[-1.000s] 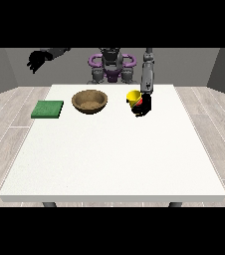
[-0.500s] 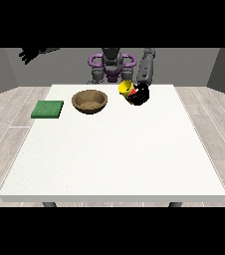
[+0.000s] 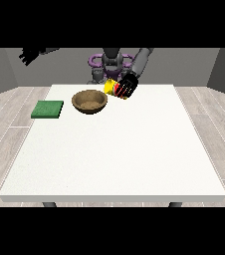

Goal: Pick the cup and pour the ball into the bowl, then pick the bowl and place it on the pad

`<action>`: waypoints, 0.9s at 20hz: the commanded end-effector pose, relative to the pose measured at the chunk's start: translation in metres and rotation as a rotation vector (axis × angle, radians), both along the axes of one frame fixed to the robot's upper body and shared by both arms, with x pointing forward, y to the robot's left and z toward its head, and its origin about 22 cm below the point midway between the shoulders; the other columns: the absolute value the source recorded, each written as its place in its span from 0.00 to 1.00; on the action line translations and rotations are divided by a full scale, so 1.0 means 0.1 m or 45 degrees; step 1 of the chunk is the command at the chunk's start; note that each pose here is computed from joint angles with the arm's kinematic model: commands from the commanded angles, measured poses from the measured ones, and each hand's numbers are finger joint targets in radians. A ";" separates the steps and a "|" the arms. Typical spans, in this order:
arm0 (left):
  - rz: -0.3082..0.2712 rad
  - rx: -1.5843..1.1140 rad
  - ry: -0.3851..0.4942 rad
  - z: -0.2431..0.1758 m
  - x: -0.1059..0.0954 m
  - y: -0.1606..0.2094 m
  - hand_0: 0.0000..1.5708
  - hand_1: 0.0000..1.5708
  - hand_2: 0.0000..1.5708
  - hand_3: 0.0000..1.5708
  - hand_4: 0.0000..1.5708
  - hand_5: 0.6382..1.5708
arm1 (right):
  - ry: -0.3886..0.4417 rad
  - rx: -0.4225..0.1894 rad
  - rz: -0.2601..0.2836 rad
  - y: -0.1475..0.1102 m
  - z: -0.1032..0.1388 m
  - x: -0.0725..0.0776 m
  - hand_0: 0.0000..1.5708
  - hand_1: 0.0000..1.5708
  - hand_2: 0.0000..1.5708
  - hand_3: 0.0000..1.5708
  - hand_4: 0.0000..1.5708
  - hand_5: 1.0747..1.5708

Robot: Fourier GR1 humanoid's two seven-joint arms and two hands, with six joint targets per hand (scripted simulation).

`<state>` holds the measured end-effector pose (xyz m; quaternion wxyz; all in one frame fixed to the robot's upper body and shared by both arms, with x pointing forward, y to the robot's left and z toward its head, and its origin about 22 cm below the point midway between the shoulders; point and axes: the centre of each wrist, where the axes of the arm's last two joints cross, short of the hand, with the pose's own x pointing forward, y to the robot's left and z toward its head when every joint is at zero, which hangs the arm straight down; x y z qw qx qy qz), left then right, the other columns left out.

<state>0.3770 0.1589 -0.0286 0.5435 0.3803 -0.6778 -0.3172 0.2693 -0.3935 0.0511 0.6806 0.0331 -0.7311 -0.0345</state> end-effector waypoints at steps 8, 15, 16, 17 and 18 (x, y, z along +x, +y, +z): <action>-0.029 0.623 0.038 0.30 0.11 -0.84 0.83 0.83 1.00 1.00 0.94 0.95 | 0.130 0.036 -0.021 -0.24 -0.25 -0.01 0.00 0.00 0.00 0.11 0.45 0.98; 0.056 1.080 -0.105 0.67 0.19 -1.18 0.92 0.92 1.00 1.00 0.69 1.00 | 0.110 0.032 0.024 0.06 -0.33 0.21 0.00 0.00 0.00 0.19 0.45 0.97; 0.075 1.160 -0.085 0.70 0.22 -1.19 0.89 0.89 1.00 1.00 0.66 1.00 | 0.119 0.019 0.060 -0.03 -0.23 0.22 0.00 0.00 0.00 0.17 0.44 0.97; 0.065 1.170 -0.106 0.62 0.14 -1.21 0.77 0.77 1.00 1.00 0.67 1.00 | 0.104 0.039 0.009 0.01 -0.29 0.24 0.00 0.00 0.00 0.18 0.44 0.96; 0.059 1.203 -0.116 0.70 0.16 -1.25 0.47 0.47 1.00 1.00 0.64 1.00 | 0.113 0.050 0.030 0.14 -0.35 0.25 0.00 0.00 0.00 0.19 0.45 0.97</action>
